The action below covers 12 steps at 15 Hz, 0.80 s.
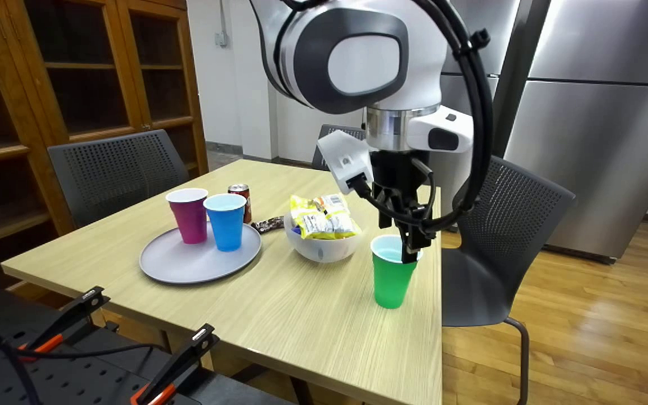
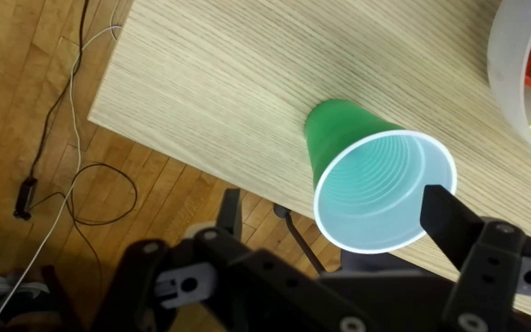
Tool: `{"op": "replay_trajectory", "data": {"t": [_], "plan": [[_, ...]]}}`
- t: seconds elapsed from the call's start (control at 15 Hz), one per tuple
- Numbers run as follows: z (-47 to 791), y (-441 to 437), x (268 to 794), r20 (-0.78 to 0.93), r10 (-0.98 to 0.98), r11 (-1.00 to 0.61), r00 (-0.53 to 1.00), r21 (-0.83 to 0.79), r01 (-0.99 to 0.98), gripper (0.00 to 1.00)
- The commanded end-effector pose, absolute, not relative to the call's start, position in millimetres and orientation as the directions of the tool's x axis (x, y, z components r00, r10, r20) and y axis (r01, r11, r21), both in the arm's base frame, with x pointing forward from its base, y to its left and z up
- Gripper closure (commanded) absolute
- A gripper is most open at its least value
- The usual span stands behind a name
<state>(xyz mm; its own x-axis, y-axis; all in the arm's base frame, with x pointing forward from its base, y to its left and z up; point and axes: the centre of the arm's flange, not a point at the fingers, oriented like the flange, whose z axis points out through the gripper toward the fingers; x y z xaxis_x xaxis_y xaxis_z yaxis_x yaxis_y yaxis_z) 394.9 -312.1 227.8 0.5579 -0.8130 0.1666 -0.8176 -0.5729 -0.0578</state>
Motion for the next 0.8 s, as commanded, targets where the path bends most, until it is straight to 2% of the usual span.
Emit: {"op": "replay_trajectory", "data": {"t": [0.0, 0.4, 0.47, 0.53, 0.73], "plan": [[204, -341, 416, 0.107, -0.833, -0.55, 0.543, -0.037, -0.835, 0.0], [171, -355, 424, 0.036, -0.835, -0.549, 0.549, 0.004, -0.836, 0.0], [168, -355, 425, 0.027, -0.834, -0.552, 0.551, 0.001, -0.834, 0.25], [167, -356, 426, 0.021, -0.832, -0.554, 0.554, -0.004, -0.832, 0.26], [172, -358, 424, 0.014, -0.83, -0.557, 0.557, -0.02, -0.83, 0.51]]}}
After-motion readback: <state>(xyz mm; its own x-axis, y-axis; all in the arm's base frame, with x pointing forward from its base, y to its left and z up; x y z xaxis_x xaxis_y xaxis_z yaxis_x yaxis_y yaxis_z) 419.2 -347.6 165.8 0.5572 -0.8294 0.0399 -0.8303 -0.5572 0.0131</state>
